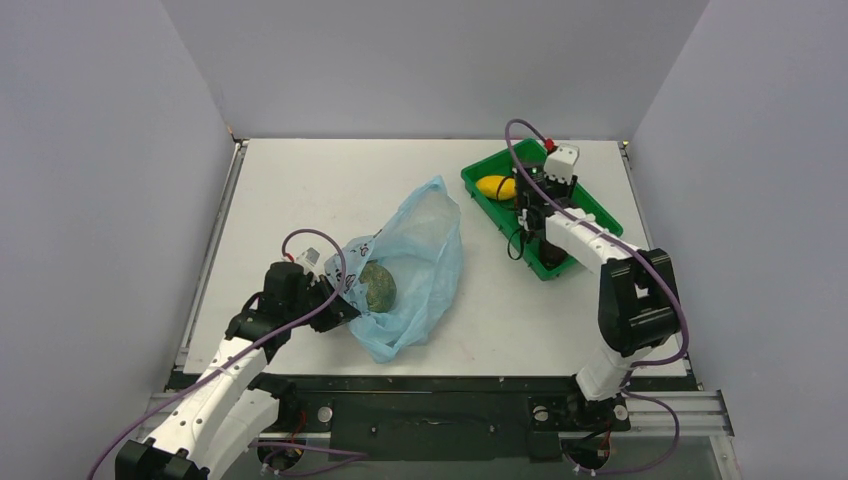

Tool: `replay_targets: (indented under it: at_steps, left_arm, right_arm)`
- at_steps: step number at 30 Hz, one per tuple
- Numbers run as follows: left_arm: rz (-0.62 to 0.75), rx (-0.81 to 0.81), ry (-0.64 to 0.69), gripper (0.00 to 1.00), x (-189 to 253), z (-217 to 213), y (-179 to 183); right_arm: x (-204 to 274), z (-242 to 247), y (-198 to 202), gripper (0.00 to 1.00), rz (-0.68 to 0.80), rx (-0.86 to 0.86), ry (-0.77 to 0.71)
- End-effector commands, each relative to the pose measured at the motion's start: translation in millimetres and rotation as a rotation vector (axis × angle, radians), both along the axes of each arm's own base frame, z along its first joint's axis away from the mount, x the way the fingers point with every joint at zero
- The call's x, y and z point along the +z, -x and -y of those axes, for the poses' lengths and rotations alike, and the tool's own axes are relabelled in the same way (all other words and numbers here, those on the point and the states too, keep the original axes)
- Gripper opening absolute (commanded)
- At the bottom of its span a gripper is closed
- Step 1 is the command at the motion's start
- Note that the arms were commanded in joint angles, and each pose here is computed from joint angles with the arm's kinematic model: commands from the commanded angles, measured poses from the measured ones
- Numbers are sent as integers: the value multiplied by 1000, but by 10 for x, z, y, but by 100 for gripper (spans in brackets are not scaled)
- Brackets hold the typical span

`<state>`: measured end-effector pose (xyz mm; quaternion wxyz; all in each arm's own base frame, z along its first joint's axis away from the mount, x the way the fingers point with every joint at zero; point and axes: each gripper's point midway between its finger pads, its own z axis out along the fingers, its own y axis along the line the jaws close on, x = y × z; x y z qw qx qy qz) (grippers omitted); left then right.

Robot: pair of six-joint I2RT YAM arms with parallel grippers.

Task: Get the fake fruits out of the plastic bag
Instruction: Place the fake fruit in the bin.

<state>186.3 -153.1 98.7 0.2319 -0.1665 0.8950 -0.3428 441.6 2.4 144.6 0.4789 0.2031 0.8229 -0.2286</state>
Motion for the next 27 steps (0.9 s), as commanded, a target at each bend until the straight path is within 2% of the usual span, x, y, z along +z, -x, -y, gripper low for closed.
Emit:
replay_targets:
  at_steps: [1, 4, 8, 10, 14, 18, 22, 27]
  left_arm:
    - [73, -20, 12, 0, 202, 38, -95]
    - [71, -18, 11, 0, 191, 35, -91]
    - [71, -19, 16, 0, 200, 41, -88]
    - [72, -21, 15, 0, 211, 40, -84]
    - [76, -23, 9, 0, 230, 31, -76]
    - [75, -25, 12, 0, 230, 35, -72]
    - [78, -24, 15, 0, 238, 38, -78]
    - [78, -24, 14, 0, 234, 39, -78]
  right_arm:
    - [330, -85, -32, 11, 51, -26, 160]
    - [263, -184, 13, 16, 22, -12, 210]
    - [168, -286, 36, 29, -3, 2, 237]
    - [124, -292, 34, 39, -19, -2, 239]
    - [107, -298, 42, 68, -34, 3, 232]
    - [190, -324, 41, 74, -26, 25, 217]
    - [331, -333, 75, 74, -6, 35, 194]
    - [538, -457, 135, 73, 34, 98, 84]
